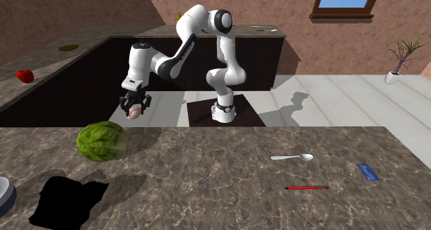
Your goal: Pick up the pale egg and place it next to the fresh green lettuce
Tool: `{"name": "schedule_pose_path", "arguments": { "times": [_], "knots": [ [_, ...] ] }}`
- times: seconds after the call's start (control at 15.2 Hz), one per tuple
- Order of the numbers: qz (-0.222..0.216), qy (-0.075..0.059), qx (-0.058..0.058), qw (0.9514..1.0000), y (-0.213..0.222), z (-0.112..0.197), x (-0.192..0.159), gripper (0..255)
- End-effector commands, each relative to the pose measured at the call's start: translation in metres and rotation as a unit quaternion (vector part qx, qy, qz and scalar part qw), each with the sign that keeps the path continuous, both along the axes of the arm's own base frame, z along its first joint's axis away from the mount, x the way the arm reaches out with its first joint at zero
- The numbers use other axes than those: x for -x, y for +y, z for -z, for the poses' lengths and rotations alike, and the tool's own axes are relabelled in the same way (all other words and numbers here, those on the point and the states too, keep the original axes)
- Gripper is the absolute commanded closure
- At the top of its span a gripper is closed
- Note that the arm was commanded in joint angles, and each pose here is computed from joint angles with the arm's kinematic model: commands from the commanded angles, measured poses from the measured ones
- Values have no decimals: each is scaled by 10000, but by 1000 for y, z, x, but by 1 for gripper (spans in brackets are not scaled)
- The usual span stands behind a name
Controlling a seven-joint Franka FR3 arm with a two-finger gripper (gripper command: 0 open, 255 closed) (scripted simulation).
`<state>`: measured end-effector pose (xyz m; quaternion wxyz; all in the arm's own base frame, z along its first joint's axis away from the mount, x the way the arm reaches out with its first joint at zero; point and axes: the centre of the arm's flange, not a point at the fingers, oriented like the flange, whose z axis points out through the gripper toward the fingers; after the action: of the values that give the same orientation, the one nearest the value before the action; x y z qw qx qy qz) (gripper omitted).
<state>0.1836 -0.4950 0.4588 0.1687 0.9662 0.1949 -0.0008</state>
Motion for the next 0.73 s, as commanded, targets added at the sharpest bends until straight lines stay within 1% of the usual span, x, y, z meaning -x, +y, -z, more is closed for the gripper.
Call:
{"name": "schedule_pose_path", "arguments": {
  "times": [0.0,0.66],
  "knots": [
    [0,-2,3,10000,-1,11,0,255],
    [0,-2,3,10000,-1,64,0,255]
  ]
}}
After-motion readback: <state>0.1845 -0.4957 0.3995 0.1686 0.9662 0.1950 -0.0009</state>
